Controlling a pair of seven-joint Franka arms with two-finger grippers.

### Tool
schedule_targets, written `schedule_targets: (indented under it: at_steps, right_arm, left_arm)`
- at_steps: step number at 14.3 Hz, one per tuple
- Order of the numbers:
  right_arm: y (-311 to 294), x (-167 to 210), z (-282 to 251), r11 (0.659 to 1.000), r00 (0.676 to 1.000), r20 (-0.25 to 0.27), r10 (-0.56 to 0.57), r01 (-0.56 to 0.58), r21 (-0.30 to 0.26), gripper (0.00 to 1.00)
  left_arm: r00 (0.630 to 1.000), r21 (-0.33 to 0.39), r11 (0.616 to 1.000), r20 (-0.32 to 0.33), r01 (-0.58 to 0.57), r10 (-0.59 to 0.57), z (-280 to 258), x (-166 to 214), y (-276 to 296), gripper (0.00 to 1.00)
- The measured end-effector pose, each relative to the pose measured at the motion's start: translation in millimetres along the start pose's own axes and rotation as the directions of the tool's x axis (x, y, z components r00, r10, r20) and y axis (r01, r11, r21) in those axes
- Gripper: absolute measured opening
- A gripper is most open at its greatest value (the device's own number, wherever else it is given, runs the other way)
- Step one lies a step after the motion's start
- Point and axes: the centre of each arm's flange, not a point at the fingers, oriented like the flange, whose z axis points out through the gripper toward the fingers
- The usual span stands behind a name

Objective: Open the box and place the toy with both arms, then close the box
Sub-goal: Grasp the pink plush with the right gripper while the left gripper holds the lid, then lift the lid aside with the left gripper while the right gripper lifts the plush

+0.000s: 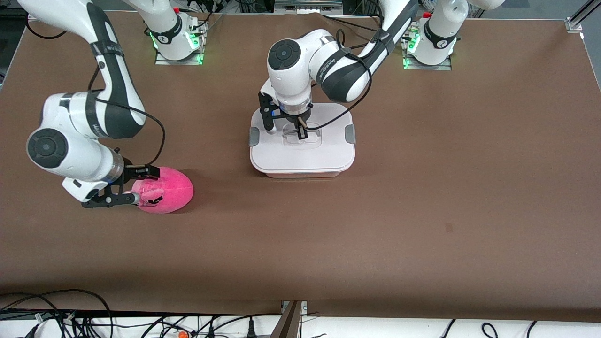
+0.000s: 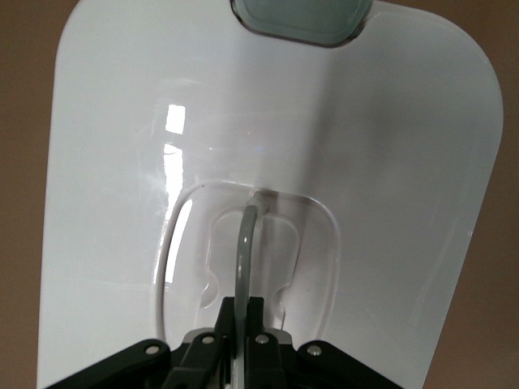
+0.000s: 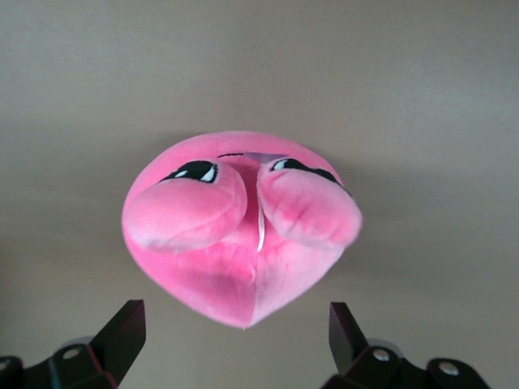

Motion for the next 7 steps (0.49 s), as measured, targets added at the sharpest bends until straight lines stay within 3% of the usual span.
schedule_targets:
  at_steps: [4, 6, 7]
  right_arm:
    - [0.6, -1.9, 20.4, 1.0, 1.0, 0.017, 0.009, -0.009, 0.012, 0.98]
    - [0.2, -1.5, 28.0, 1.0, 1.0, 0.017, 0.012, -0.012, 0.018, 0.85]
    - [0.0, -1.7, 34.1, 1.0, 1.0, 0.019, 0.012, -0.012, 0.019, 0.85]
  left_arm:
    - [1.0, 0.004, 1.0, -0.002, 0.003, -0.003, -4.6, -1.2, -1.4, 0.07]
    - [1.0, 0.004, 1.0, 0.005, 0.011, -0.011, -13.4, -4.2, -3.1, 0.07]
    - [1.0, 0.004, 1.0, 0.009, 0.014, -0.014, -20.1, -5.9, -3.7, 0.07]
